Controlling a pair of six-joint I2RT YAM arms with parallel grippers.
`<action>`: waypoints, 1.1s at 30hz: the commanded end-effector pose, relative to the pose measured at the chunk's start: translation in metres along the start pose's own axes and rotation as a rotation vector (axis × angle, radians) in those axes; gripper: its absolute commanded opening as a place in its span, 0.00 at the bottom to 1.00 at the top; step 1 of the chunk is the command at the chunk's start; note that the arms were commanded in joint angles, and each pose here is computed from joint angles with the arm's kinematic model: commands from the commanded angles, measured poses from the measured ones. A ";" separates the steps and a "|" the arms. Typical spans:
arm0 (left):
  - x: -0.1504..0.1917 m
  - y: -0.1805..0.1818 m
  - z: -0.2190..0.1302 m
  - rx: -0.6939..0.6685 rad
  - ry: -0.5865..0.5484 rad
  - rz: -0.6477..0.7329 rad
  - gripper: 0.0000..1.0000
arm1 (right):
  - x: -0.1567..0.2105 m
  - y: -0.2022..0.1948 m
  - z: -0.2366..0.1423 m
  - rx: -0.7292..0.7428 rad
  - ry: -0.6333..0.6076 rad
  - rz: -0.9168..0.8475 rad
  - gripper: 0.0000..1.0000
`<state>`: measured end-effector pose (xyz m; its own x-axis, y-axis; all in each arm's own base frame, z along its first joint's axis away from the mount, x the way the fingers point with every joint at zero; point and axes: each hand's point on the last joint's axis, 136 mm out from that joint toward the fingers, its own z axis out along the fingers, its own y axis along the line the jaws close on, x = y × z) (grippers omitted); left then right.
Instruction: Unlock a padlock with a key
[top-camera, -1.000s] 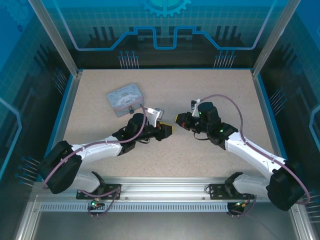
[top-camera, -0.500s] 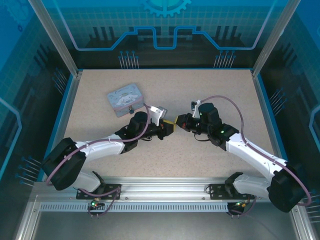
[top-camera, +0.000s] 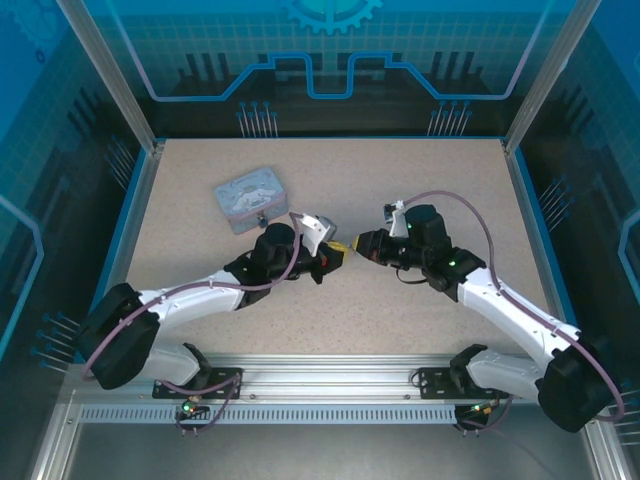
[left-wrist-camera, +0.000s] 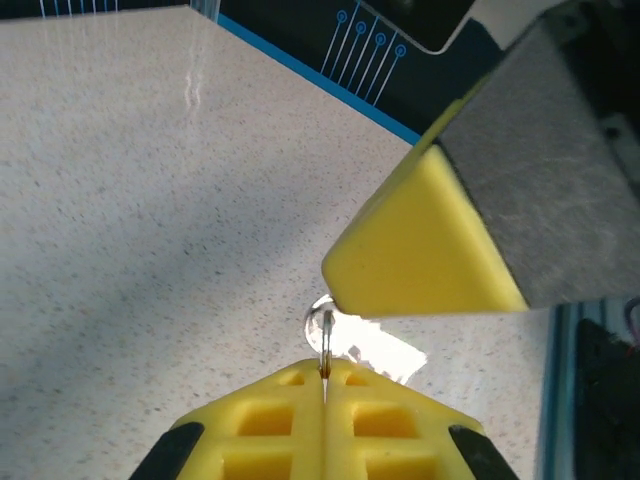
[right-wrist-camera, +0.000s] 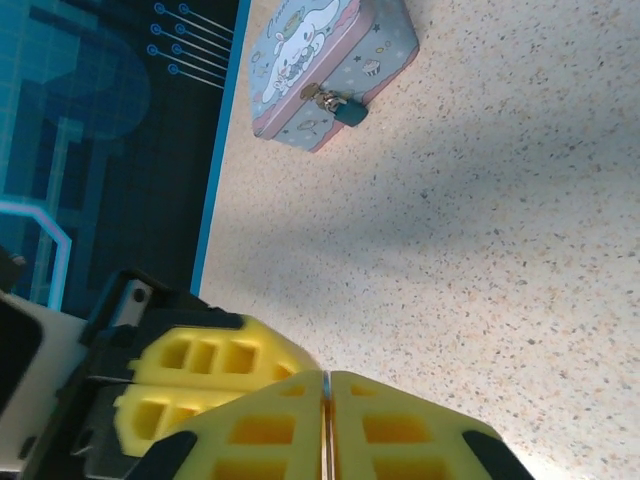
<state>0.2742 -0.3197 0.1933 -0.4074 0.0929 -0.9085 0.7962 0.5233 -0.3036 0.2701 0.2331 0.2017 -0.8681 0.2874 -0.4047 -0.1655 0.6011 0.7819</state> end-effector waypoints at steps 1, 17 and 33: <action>-0.004 -0.006 -0.009 0.009 0.016 0.194 0.00 | 0.014 -0.008 -0.009 -0.045 0.088 -0.049 0.24; -0.013 -0.029 -0.011 0.136 0.115 0.513 0.00 | 0.031 0.020 -0.037 -0.275 0.215 -0.448 0.46; -0.016 -0.035 -0.013 0.164 0.103 0.489 0.00 | 0.031 0.039 -0.020 -0.309 0.220 -0.573 0.43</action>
<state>0.2508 -0.3246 0.2097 -0.0372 0.3987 -0.9163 0.9519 0.2933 0.0890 0.2253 0.2421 0.2175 -0.7167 -0.1741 -0.6753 -0.6788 0.3965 0.6181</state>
